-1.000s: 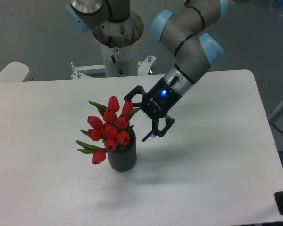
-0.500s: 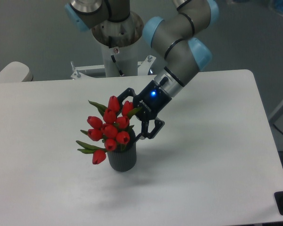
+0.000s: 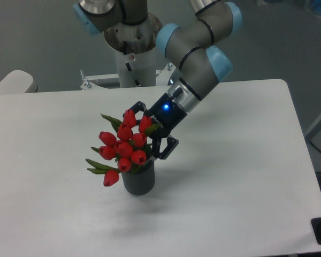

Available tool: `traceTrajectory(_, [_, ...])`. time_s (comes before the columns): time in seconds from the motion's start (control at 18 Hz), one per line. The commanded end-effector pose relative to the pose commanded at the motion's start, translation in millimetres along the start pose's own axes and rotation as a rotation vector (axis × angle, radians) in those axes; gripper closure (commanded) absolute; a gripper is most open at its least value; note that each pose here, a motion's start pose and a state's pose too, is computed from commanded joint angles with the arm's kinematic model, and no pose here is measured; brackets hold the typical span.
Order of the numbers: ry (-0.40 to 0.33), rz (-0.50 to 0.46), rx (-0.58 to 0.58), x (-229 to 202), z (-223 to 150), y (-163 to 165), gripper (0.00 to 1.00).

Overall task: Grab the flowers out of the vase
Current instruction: 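Close the gripper on the bunch of red tulip stems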

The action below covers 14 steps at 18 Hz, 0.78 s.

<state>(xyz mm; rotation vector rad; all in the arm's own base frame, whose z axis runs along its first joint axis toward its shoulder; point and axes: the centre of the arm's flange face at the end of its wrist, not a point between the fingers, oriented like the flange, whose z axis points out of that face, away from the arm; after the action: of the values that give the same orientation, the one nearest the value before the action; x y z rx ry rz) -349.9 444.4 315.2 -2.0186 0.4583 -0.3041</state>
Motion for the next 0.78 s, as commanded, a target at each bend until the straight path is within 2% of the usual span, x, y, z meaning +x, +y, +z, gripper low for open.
traceTrajectory(0.39, [-0.023,0.059,-0.002,-6,-11,11,0.00])
traceTrajectory(0.78, [-0.021,0.054,-0.002,-9,-10,18,0.00])
